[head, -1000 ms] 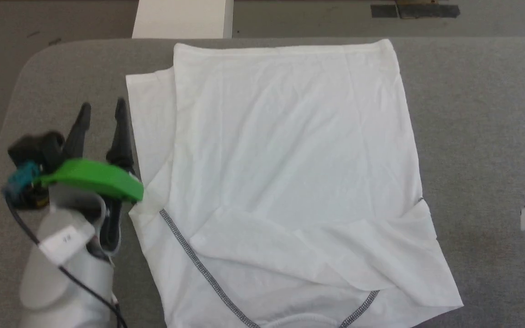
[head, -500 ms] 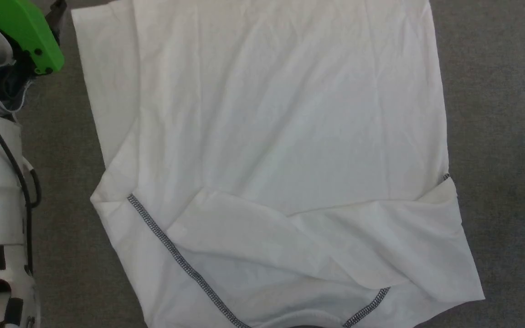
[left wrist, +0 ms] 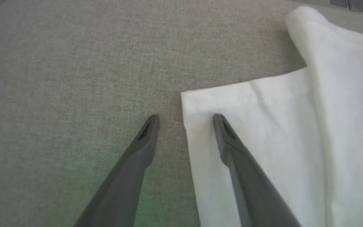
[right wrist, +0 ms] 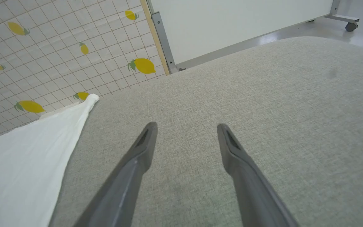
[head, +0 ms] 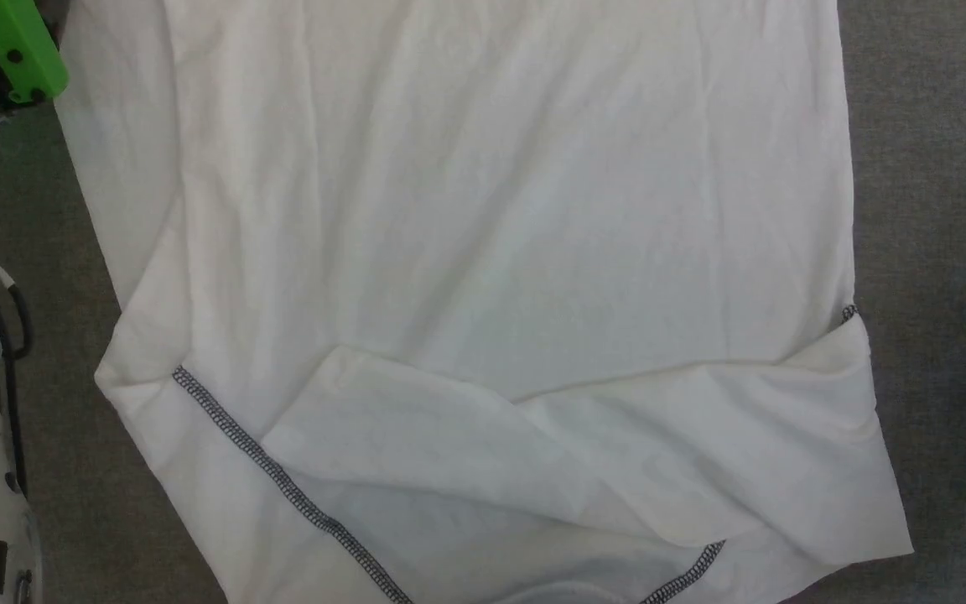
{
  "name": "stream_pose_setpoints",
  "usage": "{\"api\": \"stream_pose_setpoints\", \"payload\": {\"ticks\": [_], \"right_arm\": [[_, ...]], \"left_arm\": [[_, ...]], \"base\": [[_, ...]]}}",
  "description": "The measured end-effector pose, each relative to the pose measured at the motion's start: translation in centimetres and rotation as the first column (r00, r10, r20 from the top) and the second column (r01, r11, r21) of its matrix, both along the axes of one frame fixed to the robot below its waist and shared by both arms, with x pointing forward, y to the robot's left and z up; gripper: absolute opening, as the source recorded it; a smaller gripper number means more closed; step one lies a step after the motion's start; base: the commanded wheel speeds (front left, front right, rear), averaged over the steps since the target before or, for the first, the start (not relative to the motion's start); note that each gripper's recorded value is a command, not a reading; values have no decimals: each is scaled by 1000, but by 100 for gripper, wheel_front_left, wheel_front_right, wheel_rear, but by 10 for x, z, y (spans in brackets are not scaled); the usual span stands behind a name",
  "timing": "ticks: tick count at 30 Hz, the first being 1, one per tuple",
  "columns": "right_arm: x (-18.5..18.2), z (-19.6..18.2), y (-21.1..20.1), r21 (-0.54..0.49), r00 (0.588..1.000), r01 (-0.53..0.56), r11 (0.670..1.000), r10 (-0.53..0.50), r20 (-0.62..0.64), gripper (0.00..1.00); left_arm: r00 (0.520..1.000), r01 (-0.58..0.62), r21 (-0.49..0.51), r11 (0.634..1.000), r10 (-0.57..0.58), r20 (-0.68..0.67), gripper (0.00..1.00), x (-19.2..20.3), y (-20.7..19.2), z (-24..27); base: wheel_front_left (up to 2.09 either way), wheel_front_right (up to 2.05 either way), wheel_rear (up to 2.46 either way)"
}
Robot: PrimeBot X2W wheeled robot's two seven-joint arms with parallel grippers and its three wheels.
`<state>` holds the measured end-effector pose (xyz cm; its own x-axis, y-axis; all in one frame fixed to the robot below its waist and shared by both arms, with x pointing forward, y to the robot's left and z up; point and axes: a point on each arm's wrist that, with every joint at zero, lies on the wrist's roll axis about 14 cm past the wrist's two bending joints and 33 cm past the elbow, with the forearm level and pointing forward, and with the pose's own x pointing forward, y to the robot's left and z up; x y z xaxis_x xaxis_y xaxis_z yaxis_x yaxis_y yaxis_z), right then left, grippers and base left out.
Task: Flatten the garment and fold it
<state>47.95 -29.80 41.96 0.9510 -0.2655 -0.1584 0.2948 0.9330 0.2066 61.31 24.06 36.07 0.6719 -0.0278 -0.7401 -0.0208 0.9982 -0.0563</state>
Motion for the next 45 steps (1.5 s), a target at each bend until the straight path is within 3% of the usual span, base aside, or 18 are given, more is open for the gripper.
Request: {"api": "stream_pose_setpoints", "payload": {"ticks": [1,8,17,21,29,39,43,45], "right_arm": [[0,-2,0,0,1000,1,1000,-1,-4,100],[5,0,5,16,1000,-12,1000,12,4,100],[4,18,15,49,999,-30,998,28,46,100],[-1,29,19,64,997,-38,997,33,66,100],[-16,54,27,89,993,-60,994,50,109,100],[-23,86,45,116,979,-110,987,87,185,100],[-25,95,51,117,973,-128,985,102,205,100],[-25,99,54,117,970,-137,984,109,216,100]], "left_arm": [[1000,5,-20,1000,-5,2,0,0,-2,-1],[996,-9,-78,997,15,83,0,2,-3,14],[915,-260,-133,956,288,283,0,-19,77,64],[867,-359,-138,923,384,316,0,-51,116,78],[737,-546,-156,823,561,379,0,-141,189,107],[631,-640,-176,748,642,435,0,-225,230,144],[602,-644,-183,743,640,477,0,-243,239,166],[604,-617,-194,763,617,505,0,-242,235,179]], "base": [[0,0,0],[0,0,0],[0,0,0],[0,0,0],[0,0,0],[0,0,0],[0,0,0],[0,0,0]]}}
